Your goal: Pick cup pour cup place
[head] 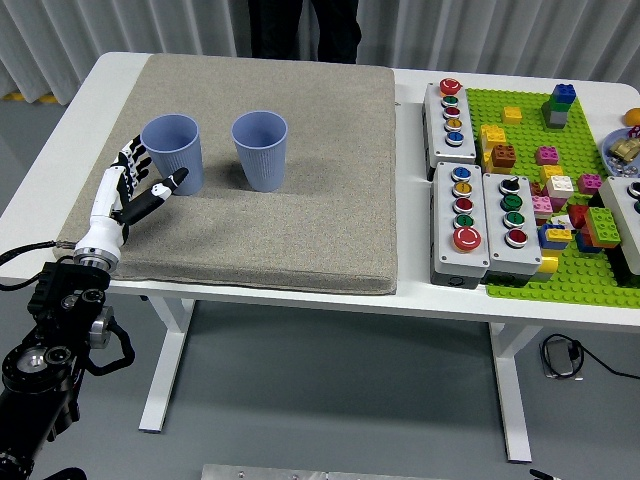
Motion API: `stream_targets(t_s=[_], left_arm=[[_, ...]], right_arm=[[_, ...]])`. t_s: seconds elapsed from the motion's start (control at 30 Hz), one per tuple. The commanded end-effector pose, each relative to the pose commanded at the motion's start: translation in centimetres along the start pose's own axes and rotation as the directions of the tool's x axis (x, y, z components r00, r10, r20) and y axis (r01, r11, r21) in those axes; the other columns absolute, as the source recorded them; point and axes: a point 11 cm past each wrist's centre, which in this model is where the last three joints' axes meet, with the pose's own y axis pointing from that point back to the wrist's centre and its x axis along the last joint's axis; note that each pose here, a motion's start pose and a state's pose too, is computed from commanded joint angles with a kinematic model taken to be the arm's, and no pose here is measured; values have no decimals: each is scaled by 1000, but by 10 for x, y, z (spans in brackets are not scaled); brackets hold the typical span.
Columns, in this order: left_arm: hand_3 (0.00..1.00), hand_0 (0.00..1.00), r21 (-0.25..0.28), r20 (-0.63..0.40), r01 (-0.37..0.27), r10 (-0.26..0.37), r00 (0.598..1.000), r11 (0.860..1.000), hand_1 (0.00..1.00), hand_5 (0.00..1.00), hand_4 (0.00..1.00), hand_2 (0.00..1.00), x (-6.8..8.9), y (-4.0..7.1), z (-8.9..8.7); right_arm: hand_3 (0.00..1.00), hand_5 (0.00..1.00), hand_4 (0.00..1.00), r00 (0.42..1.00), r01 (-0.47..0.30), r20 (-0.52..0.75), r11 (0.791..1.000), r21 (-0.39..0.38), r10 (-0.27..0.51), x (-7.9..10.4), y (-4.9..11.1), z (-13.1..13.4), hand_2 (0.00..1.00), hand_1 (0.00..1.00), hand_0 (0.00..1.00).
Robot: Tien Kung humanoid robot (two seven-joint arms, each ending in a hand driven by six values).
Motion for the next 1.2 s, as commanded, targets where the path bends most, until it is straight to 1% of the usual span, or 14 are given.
stream_targets(t_s=[0.27,0.57,0.6,0.7,0.97,1.0,1.2], left_arm=[[998,891,11,-9,-2,2,1000,1000,915,237,957,998,1,-1,-3],[998,891,12,-17,9,-9,1000,1000,915,252,959,998,-5,-3,-2],[998,891,12,-18,9,-9,1000,1000,914,276,966,998,-5,-4,-1],[998,891,13,-20,10,-10,1000,1000,914,276,966,998,-6,-5,-1],[998,888,5,-25,0,0,1000,1000,913,283,968,998,-6,-7,1],[998,887,4,-27,-4,4,1000,1000,913,304,972,998,-6,-7,1],[998,887,9,-29,-11,12,1000,1000,912,308,973,998,-5,-7,0]], right_arm=[[633,130,490,1000,1,0,1000,3,-1,0,0,-2,666,647,661],[633,130,490,1000,2,2,1000,7,-2,-1,0,-4,665,648,661],[633,130,490,1000,2,2,1000,8,-2,-1,0,-4,665,647,661],[633,130,490,1000,2,3,1000,8,-2,-1,0,-4,665,647,661],[633,130,489,1000,5,2,1000,11,-5,-3,0,-6,665,648,661],[633,130,490,1000,7,3,1000,12,-7,-3,0,-6,665,648,661],[633,130,490,1000,11,4,1000,14,-11,-5,0,-6,665,648,661]])
